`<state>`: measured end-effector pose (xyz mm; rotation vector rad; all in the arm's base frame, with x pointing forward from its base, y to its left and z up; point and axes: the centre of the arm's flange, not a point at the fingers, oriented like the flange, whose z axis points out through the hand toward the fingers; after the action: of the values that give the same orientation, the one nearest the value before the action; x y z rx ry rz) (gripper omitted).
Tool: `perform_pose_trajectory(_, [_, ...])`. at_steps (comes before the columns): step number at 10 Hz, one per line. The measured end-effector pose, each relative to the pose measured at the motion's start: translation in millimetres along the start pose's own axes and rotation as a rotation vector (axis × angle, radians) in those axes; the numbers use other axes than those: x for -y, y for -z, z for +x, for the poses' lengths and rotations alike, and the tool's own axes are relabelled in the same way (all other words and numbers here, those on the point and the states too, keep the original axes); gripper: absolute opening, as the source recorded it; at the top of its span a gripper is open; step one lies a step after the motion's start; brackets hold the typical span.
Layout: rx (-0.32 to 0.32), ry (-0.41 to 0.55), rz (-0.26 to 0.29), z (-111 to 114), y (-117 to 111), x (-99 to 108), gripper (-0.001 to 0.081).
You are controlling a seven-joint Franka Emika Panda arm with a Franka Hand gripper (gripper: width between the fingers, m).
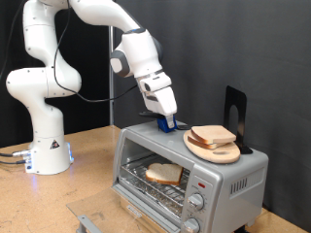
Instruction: Make a piece of toast with the oven
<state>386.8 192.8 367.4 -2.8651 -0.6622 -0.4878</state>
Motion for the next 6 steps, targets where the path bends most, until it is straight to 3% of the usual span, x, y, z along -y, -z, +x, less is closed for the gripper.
perform_pose_trajectory(6, [0.026, -0.027, -0.010, -6.4, 1.4, 5.4, 0.0806])
